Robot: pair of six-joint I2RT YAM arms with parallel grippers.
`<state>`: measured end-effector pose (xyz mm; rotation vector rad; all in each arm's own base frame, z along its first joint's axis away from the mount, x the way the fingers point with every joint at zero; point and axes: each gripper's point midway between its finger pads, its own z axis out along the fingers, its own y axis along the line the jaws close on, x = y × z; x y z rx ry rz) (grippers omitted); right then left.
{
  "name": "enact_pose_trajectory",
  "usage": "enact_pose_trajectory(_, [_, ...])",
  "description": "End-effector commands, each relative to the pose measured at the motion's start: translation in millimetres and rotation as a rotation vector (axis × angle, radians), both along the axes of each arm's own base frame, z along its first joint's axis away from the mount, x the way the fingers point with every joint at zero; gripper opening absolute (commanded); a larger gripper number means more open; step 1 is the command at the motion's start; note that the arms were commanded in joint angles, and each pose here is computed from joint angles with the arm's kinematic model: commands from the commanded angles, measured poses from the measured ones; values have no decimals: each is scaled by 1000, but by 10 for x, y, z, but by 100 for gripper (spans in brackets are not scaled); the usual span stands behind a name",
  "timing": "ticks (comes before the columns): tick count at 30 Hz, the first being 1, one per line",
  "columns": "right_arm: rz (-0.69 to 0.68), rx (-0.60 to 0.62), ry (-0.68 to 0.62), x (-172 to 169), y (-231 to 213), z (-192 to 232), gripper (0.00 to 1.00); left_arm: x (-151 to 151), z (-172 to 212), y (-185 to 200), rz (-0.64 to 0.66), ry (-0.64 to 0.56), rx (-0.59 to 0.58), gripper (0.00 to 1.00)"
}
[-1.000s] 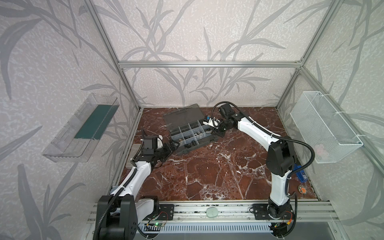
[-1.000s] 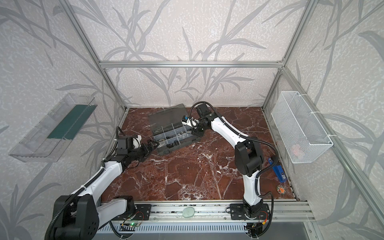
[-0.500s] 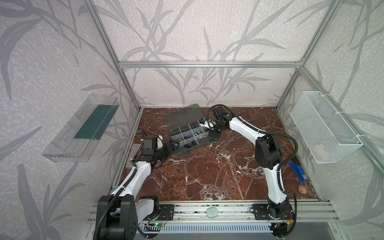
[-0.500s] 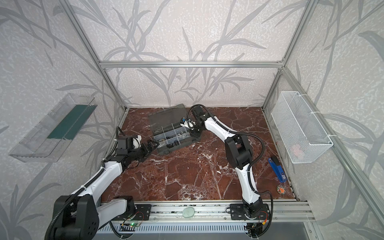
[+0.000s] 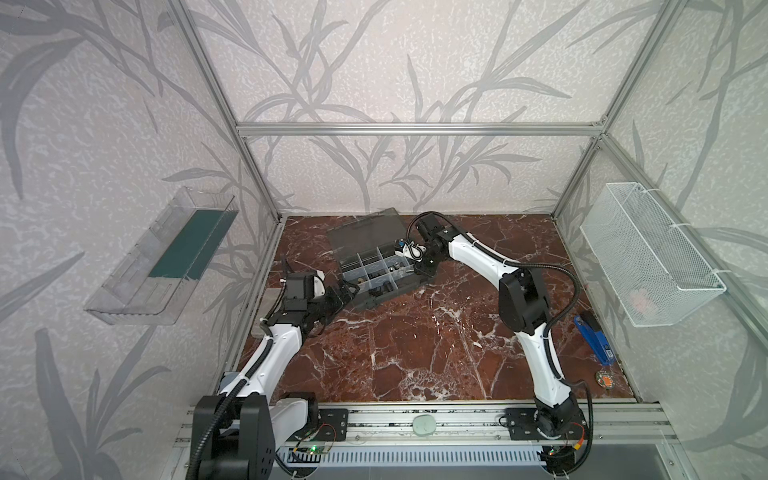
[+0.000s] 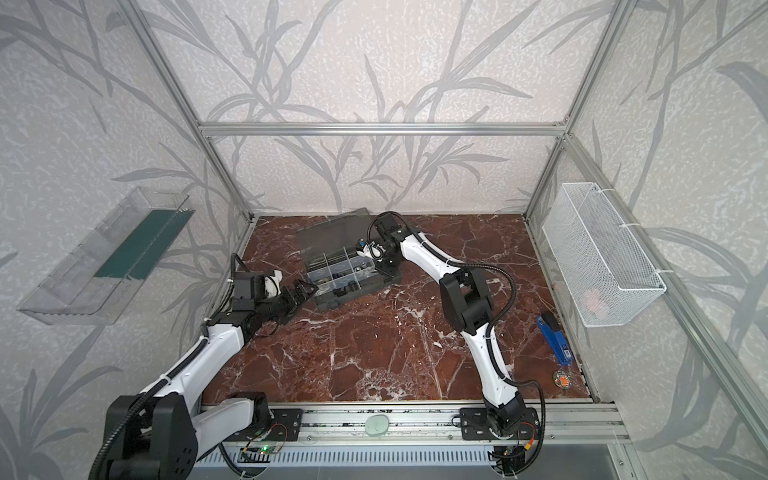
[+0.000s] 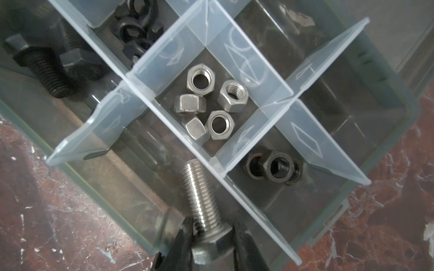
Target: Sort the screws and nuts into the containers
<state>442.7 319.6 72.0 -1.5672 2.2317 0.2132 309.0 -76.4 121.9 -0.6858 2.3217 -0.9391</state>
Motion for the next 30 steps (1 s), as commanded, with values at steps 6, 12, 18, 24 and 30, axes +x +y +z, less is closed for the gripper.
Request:
enact_pose_trajectory(6, [-37,21,-85,60,17,249,39,-21,60,19,4,-18,2,98])
enact_pose_trajectory(12, [-58,87,-148,15,7,553,46,-22,111,21,4,-31,3,98])
enact_pose_trajectory(18, [-112,132,-233,-98,-144,963,50,-27,197,38,0,-40,24,98])
enact_pose_trajectory(24, [-212,214,-336,-235,-482,1271,55,-15,370,120,4,-97,101,98])
enact_pose_trajectory(30, [-372,301,-359,-362,-1022,1436,60,75,520,220,43,-169,156,100])
